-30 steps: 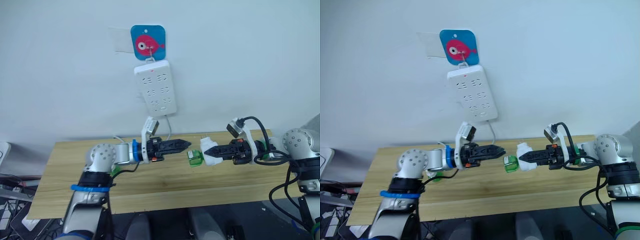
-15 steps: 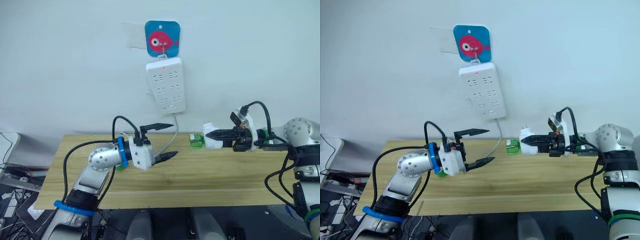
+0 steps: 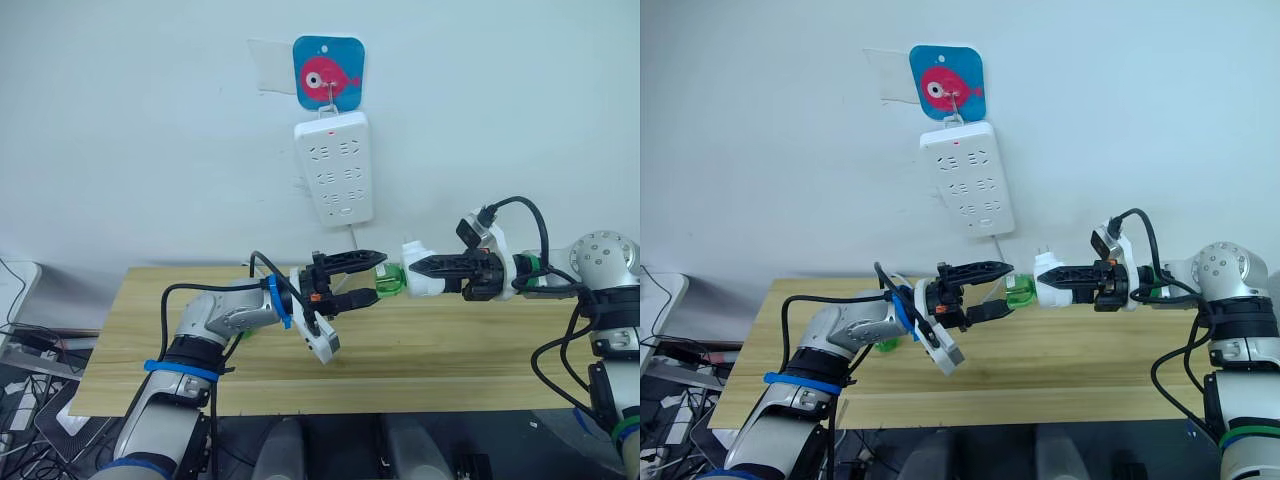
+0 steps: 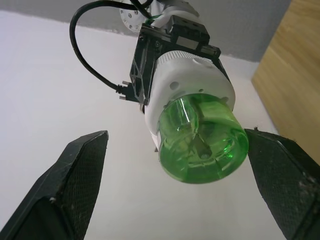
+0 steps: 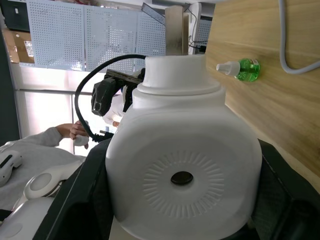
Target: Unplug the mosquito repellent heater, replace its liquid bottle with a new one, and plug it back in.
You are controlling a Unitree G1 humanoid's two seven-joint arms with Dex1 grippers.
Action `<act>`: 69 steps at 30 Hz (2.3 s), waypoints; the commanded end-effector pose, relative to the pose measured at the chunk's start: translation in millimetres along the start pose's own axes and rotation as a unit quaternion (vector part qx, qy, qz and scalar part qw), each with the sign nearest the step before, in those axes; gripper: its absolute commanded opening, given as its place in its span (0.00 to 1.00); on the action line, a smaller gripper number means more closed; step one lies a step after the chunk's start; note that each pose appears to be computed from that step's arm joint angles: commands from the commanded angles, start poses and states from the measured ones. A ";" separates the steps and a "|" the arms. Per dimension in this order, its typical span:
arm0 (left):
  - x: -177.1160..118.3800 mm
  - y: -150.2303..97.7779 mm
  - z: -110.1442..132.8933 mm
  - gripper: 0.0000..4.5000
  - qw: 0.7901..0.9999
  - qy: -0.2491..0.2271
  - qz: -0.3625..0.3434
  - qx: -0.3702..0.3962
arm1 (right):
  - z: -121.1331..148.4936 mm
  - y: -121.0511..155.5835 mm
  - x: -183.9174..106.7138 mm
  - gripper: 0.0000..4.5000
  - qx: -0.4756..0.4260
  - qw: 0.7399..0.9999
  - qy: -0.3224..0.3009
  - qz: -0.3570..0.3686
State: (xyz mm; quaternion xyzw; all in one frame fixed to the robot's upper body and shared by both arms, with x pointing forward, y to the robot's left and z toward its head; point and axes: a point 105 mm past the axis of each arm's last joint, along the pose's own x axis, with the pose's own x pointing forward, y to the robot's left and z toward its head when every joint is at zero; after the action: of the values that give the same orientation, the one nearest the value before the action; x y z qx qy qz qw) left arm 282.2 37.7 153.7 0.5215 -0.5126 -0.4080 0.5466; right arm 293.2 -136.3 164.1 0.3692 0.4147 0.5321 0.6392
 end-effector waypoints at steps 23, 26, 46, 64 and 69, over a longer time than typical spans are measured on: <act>8.6 9.5 8.2 0.50 0.998 -0.050 0.035 0.017 | -2.8 12.0 3.1 0.66 -0.010 1.000 0.006 0.019; 9.9 9.5 11.0 0.50 0.998 -0.060 0.037 -0.005 | -3.9 12.1 2.3 0.66 -0.012 1.000 0.007 0.018; 19.3 51.4 0.4 0.50 0.422 -0.102 0.000 -0.901 | -18.5 8.6 -13.0 0.66 -0.032 0.999 0.035 -0.021; 6.1 14.2 7.3 0.66 0.094 -0.080 0.007 -0.992 | -22.8 1.8 -6.6 0.66 -0.018 0.999 0.033 -0.011; 4.7 13.7 5.3 0.98 0.084 -0.078 0.023 -0.993 | -20.6 3.9 -5.4 0.66 -0.016 0.999 0.032 -0.005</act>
State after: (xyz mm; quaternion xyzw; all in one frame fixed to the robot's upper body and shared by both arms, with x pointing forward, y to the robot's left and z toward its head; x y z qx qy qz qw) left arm 282.0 34.5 154.1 -0.5400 0.3264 -0.5513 0.5458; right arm 272.7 -138.7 156.7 0.3352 0.4307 0.5454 0.6362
